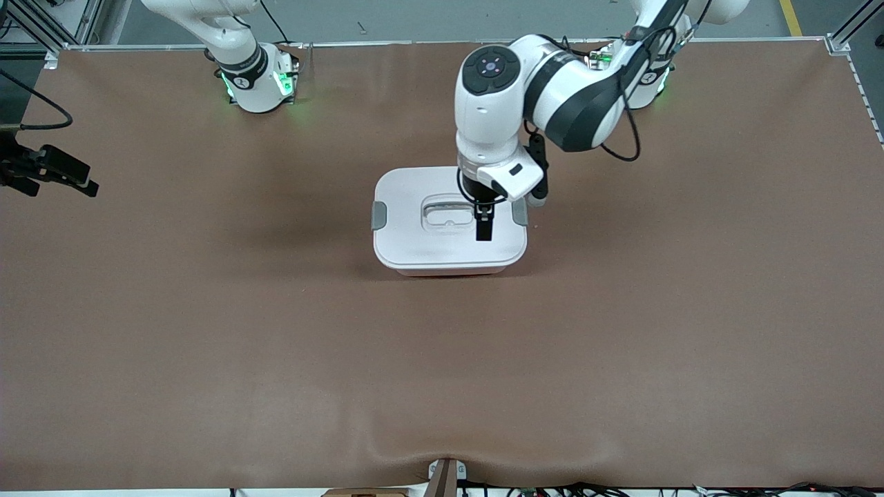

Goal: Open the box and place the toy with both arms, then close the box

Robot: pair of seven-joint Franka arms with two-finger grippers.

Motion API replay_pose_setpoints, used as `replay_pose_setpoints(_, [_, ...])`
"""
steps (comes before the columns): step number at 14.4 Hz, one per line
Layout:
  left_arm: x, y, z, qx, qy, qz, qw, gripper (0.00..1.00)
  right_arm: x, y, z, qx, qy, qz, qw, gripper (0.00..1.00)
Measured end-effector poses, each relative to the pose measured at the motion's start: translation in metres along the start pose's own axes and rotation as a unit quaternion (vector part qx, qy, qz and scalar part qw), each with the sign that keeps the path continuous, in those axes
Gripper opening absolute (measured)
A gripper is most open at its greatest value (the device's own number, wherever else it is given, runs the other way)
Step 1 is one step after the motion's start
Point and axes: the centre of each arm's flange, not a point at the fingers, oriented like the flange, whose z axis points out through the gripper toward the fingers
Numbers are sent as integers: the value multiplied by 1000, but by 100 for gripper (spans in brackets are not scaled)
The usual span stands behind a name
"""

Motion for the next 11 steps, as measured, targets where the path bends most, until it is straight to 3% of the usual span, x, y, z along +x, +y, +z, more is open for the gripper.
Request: replay_pose_setpoints(11, [121,50,-51,11,17,116,993,100,0,0,0,0,0,0,1000,100])
